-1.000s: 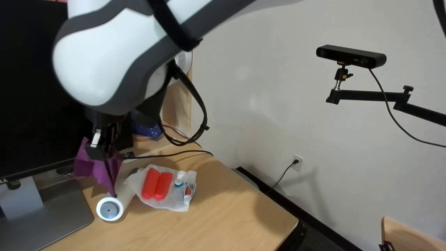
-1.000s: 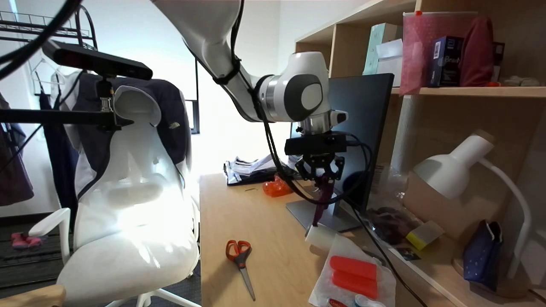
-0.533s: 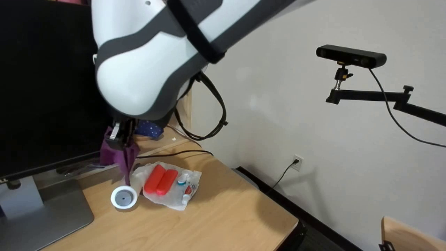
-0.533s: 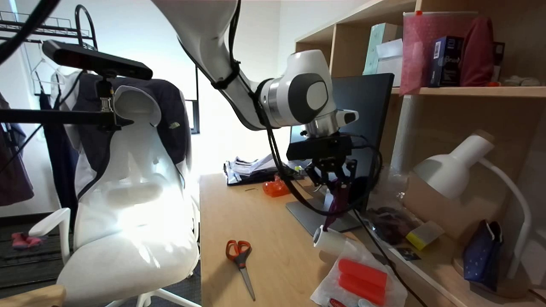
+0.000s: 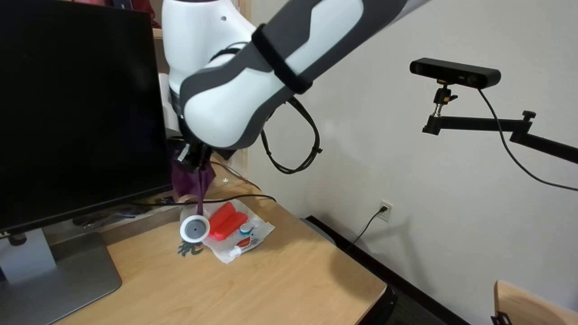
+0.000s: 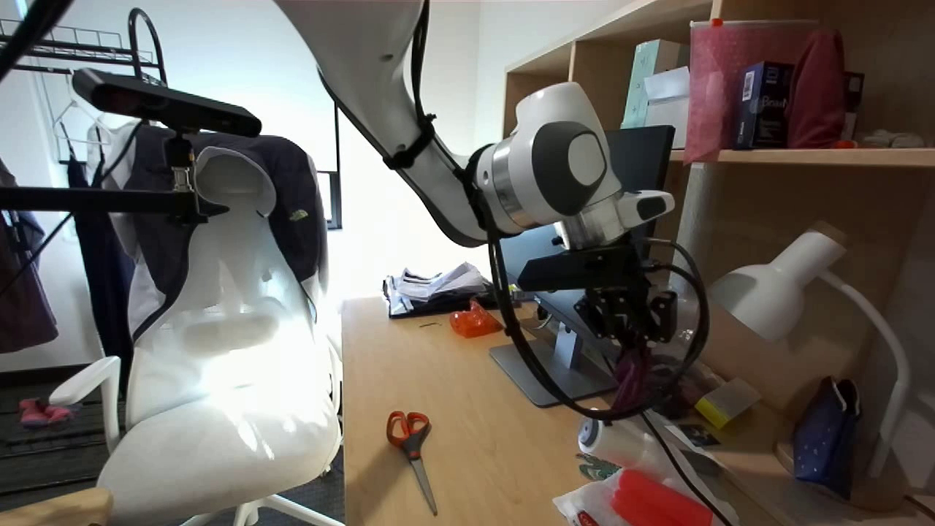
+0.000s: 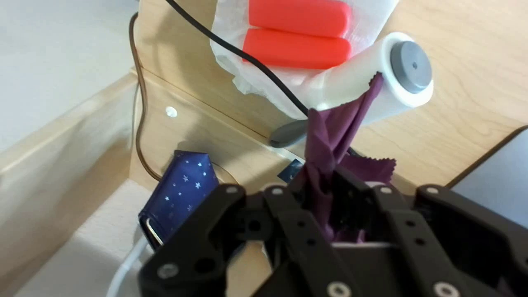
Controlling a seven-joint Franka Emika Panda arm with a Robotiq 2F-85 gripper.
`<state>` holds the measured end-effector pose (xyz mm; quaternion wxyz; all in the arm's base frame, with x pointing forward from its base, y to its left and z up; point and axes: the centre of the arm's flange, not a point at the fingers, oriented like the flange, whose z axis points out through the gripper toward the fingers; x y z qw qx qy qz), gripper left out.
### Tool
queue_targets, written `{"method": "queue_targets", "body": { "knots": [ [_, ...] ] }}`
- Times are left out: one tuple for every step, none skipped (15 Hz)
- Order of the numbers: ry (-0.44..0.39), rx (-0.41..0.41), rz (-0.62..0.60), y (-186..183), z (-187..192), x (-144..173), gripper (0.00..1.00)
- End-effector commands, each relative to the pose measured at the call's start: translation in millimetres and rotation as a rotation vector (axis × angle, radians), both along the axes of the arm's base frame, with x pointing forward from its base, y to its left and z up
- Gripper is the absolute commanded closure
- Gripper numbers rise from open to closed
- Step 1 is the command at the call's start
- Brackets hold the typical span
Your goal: Move the purple cloth to the right corner of the desk
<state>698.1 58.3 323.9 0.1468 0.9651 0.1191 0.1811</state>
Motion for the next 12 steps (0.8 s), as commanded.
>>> {"method": "queue_targets", "body": {
  "knots": [
    [-0.035,-0.015,-0.067,-9,0,-5,0.91],
    [-0.042,-0.007,-0.077,-12,2,-4,0.91],
    [-0.045,-0.007,-0.076,-12,3,-2,0.91],
    [-0.036,-0.020,-0.075,-9,2,1,0.91],
    [-0.028,-0.029,-0.071,-6,2,6,0.91],
    [-0.025,-0.030,-0.058,-5,3,10,0.91],
    [-0.025,-0.024,-0.042,-3,7,20,0.91],
    [-0.025,-0.025,-0.037,0,9,28,0.91],
    [-0.021,-0.035,-0.034,2,10,42,0.91],
    [-0.019,-0.042,-0.034,3,10,53,0.91],
    [-0.012,-0.043,-0.034,1,9,68,0.91],
    [-0.008,-0.049,-0.035,-1,7,80,0.91]
  ]
}}
